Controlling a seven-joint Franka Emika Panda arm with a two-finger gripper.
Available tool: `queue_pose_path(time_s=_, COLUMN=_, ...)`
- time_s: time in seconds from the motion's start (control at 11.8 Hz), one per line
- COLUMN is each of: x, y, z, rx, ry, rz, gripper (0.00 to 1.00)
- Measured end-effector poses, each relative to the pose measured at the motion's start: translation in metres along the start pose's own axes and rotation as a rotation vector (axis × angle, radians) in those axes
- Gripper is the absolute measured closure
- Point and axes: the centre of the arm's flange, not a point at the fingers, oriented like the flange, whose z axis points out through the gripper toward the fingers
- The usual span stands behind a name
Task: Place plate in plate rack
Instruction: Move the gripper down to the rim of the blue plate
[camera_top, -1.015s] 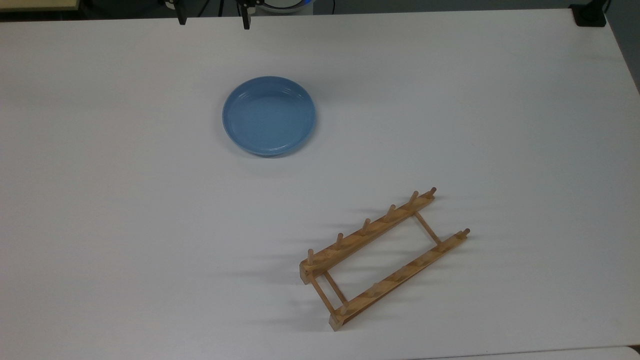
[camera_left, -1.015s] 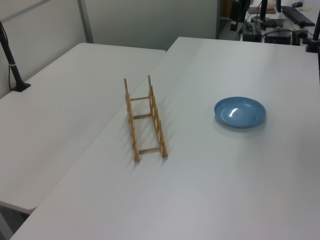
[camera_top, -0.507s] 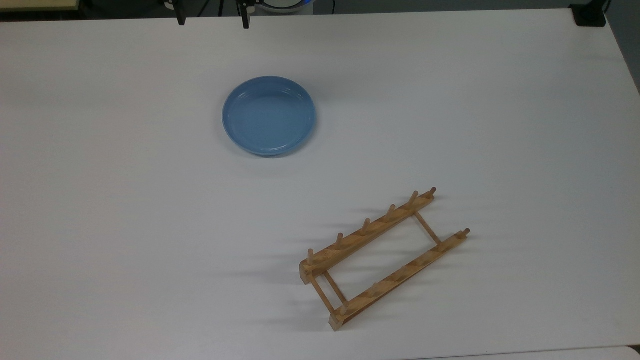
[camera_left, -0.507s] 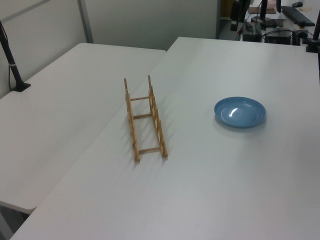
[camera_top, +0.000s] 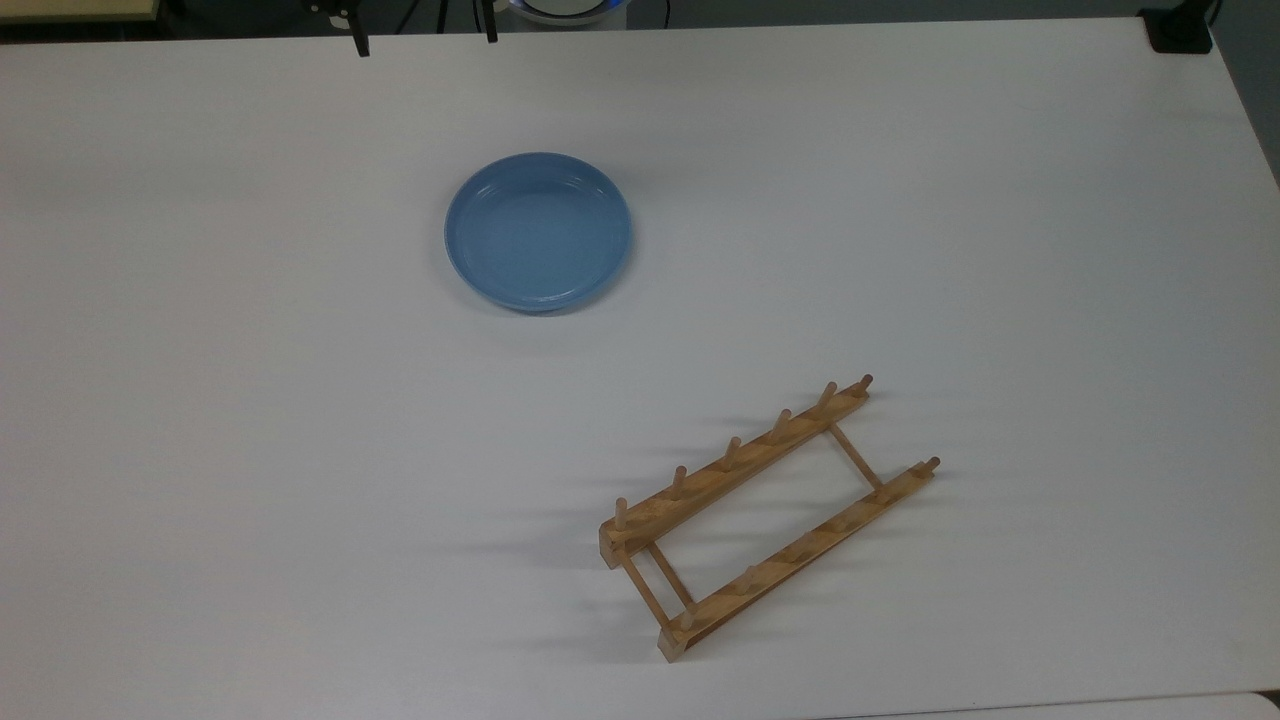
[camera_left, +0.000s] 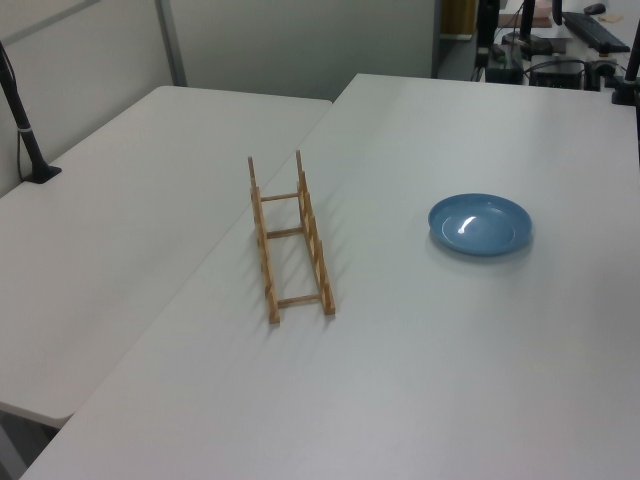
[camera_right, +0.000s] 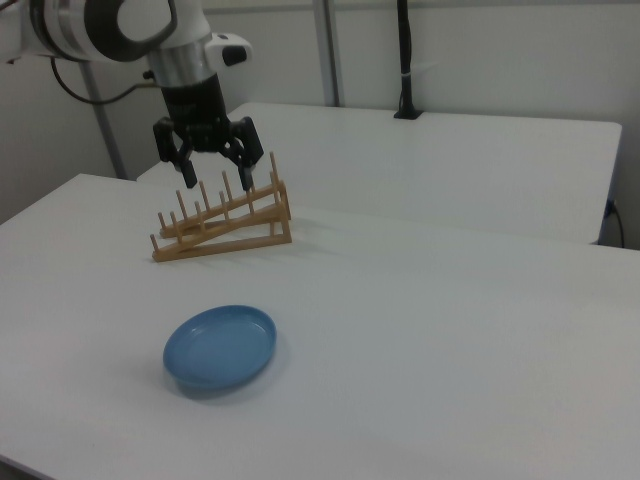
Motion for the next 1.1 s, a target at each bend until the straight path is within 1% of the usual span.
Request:
queue_pose_path(time_s=0.08, x=-0.002, y=0.001, z=0.01, rx=-0.01, ry=-0.027, rz=-0.008, gripper=0.0)
queue_pose_path(time_s=0.17, x=-0.002, y=0.002, z=0.026, rx=-0.021, ry=-0.061, rz=-0.012, gripper=0.0)
queue_pose_path(time_s=0.25, x=0.0, y=0.004, z=0.047, rx=-0.029, ry=-0.076, rz=-0.016, gripper=0.0)
queue_pose_path(time_s=0.51, x=0.006, y=0.005, z=0.112, rx=-0.036, ry=-0.092, rz=-0.029, gripper=0.0)
queue_pose_path(time_s=0.68, x=0.007, y=0.011, z=0.155, rx=-0.04, ry=-0.084, rz=-0.025, gripper=0.0)
queue_pose_path(time_s=0.76, x=0.006, y=0.014, z=0.173, rx=-0.035, ry=-0.101, rz=-0.021, gripper=0.0)
queue_pose_path(time_s=0.93, x=0.009, y=0.02, z=0.21, rx=-0.05, ry=-0.152, rz=-0.035, gripper=0.0)
queue_pose_path(time_s=1.1, x=0.014, y=0.025, z=0.24, rx=-0.051, ry=-0.165, rz=-0.038, gripper=0.0)
